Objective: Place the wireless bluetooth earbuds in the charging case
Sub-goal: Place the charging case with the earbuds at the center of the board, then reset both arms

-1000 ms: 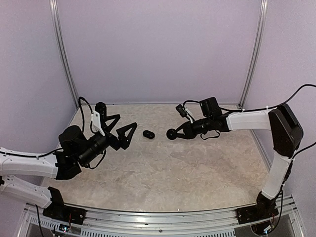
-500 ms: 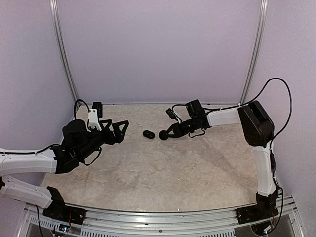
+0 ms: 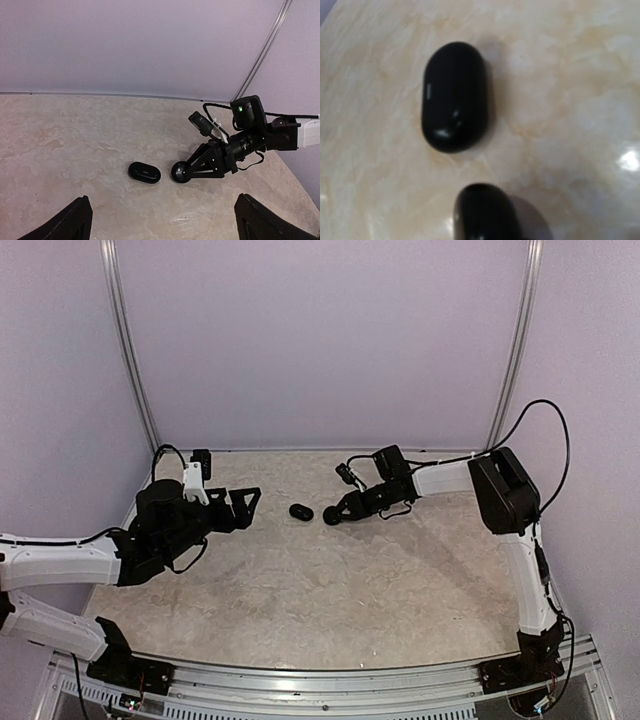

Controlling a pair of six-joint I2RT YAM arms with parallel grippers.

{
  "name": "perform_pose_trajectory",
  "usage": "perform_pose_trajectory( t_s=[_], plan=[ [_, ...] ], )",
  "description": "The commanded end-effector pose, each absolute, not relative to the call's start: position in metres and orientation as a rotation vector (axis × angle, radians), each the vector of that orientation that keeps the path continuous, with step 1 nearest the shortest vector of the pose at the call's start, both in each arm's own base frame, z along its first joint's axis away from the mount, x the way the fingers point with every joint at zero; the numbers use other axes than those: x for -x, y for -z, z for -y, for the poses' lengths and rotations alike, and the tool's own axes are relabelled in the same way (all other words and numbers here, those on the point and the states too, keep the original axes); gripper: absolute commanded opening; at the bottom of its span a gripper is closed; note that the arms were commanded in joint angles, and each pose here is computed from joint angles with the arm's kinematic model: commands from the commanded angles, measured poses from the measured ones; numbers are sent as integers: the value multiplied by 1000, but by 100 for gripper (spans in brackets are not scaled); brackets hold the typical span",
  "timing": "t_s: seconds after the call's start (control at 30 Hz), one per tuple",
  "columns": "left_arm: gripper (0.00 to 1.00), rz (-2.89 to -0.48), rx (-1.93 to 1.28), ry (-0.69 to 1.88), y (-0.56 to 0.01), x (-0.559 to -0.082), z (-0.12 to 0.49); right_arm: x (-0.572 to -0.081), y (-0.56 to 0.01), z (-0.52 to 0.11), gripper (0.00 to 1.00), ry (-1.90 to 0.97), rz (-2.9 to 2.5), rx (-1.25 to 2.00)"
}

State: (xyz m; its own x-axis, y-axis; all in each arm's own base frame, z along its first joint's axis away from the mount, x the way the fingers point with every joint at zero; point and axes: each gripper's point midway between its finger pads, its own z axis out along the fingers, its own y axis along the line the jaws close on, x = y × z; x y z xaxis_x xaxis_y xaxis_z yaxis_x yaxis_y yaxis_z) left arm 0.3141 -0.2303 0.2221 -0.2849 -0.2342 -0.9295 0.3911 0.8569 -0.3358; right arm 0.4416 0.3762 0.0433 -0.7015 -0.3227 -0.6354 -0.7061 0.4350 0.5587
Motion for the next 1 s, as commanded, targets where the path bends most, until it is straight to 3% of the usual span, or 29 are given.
perform_pose_trajectory(
  t_s=[0.0,0.13,0.6,0.8,0.97],
  plan=[
    [99,-1760,-91,636,-233,-321,232,-454,-42,-365,44,-1142,-2264,851],
    [99,-1774,-93,647,-233,-323,235,-460,-56,-359,66,-1078,-2245,859],
    [99,-1855,-60,586,-248,-344,230,-468,-201,-282,98,-671,-2024,712],
    [99,-1857,17,495,-261,-353,206,-427,-246,-240,100,-566,-1907,603],
    [99,-1859,35,462,-262,-354,194,-390,-246,-210,99,-530,-1886,483]
  ],
)
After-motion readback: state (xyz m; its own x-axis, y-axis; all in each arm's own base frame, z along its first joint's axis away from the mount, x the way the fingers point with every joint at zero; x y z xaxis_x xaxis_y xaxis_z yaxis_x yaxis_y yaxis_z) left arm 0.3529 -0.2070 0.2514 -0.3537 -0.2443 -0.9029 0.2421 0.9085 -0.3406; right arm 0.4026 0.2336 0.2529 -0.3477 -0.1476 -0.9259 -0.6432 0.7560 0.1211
